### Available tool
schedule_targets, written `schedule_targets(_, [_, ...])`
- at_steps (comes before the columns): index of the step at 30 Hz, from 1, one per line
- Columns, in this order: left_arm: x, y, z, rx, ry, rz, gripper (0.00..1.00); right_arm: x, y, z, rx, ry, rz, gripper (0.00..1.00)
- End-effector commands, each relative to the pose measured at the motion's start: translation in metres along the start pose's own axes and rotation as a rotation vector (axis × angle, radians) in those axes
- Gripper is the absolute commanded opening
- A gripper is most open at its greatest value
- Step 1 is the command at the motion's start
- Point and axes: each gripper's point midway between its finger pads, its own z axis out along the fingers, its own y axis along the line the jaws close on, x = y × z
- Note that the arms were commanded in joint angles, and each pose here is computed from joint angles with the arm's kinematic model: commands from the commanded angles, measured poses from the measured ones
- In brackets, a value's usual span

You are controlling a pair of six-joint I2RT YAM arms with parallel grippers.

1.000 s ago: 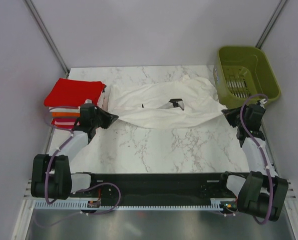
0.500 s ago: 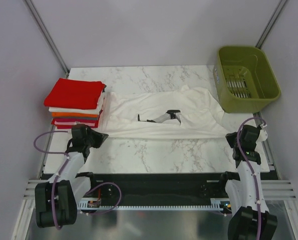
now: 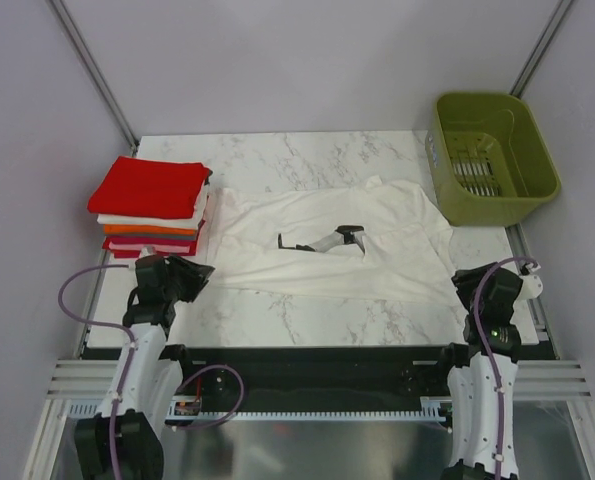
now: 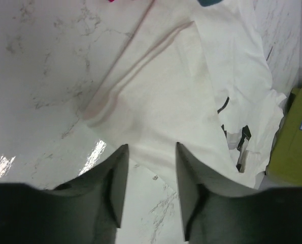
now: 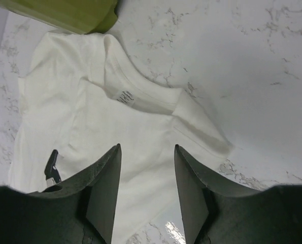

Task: Fold and stack the t-shirts
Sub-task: Fold the tshirt

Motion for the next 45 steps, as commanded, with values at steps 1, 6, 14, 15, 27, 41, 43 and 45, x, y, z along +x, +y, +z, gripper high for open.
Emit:
schedule_targets(1, [-0.01,-0.025,-0.023,0.089,-0.041,0.083,0.57,-0.027,0.038,-0.011,-0.115,-0.045,-0.085,0.53])
schedule_targets(6, [-0.031,-0.065,-0.047,0.199,-0.117,0.192,0.84,-0.023,0.087,0.001,-0.261,0.09,-0.214,0.43])
schedule_targets(14, [-0.043,-0.091,-0.024,0.179,-0.081,0.282,0.78,0.002,0.123,0.041,-0.248,0.161,-0.442,0.46])
schedule_targets(15, [-0.043,-0.094,-0.021,0.183,-0.086,0.289,0.77,0.004,0.123,0.047,-0.238,0.172,-0.46,0.46])
schedule_targets(27, [-0.036,-0.126,0.035,0.149,-0.175,0.413,0.75,0.033,0.14,0.129,-0.047,0.173,-0.649,0.4])
schedule_targets(41, [-0.038,-0.113,0.087,0.056,-0.168,0.424,0.69,0.054,0.15,0.181,-0.027,0.186,-0.708,0.41])
schedule_targets(43, [-0.038,-0.111,0.089,0.048,-0.166,0.426,0.68,0.06,0.145,0.186,-0.013,0.209,-0.717,0.41])
schedule_targets(45, [-0.038,-0.11,0.093,0.039,-0.161,0.423,0.68,0.065,0.144,0.186,-0.014,0.226,-0.715,0.4])
